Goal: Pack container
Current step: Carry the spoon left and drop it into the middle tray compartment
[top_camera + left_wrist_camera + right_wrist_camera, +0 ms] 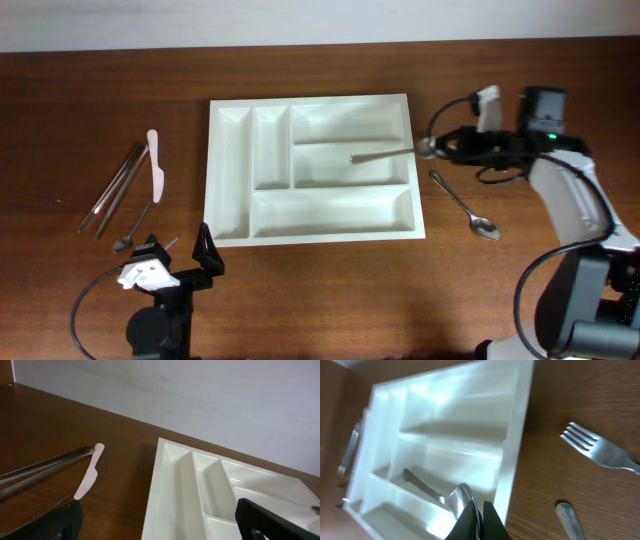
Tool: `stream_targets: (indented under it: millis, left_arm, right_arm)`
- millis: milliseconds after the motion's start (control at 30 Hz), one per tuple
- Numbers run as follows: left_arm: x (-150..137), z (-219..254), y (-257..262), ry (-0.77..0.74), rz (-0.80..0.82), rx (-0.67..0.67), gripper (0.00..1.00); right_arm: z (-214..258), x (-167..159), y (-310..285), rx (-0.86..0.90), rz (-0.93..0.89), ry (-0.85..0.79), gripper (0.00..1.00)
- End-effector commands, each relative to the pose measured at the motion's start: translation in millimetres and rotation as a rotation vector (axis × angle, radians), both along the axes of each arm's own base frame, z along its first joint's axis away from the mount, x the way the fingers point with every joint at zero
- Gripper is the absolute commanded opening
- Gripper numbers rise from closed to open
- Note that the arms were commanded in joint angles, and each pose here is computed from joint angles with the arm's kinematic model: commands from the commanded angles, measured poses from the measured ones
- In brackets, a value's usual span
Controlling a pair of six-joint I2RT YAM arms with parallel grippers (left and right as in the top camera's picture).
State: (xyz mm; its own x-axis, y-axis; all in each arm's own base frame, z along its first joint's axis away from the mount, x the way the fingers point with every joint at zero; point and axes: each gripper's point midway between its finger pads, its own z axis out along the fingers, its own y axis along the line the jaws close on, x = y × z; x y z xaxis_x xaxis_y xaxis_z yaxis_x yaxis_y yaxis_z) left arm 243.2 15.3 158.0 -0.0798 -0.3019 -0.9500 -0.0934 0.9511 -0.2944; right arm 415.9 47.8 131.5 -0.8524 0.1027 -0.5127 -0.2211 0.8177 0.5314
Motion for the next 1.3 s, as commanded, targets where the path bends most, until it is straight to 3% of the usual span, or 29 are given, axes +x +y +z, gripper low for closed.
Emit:
stream_targets:
  millis: [0,267,833,900,933,967,1267]
  left_arm:
    - [0.2,-1.9,-1.0,0.001,-0.01,0.017,0.99]
    - [0.2,-1.8,-1.0,0.001,-0.01,0.017,0.99]
    - [0.2,-1.8,-1.0,0.001,-0.01,0.017,0.99]
    - [0.2,-1.8,-1.0,0.001,-0.01,0.017,0.99]
    - [0.2,-1.8,-1.0,0.001,-0.01,0.017,0.99]
    - [0.2,-1.8,-1.0,0.001,-0.01,0.017,0.99]
    - [0.2,-1.8,-1.0,0.001,-0.01,0.017,0.99]
  right_arm:
    - [-8.6,7.2,7.7,-0.109,-0.022,0.012,0.04]
    - [-39.7,10.6,8.0,-0.128,-0.12,0.127,0.04]
    - [-40.4,14.6,54.1,-0.177,-0.076,0.09,0.04]
    - [-41.1,13.7,53.0,-0.178,-0.077,0.096,0.49]
    - [-41.3,13.5,52.3,-0.179,-0.078,0.098,0.66]
    - [-41.6,13.0,52.2,-0.179,-0.078,0.1,0.76]
    - [-49.9,7.9,20.2,-0.247,-0.154,0.155,0.89]
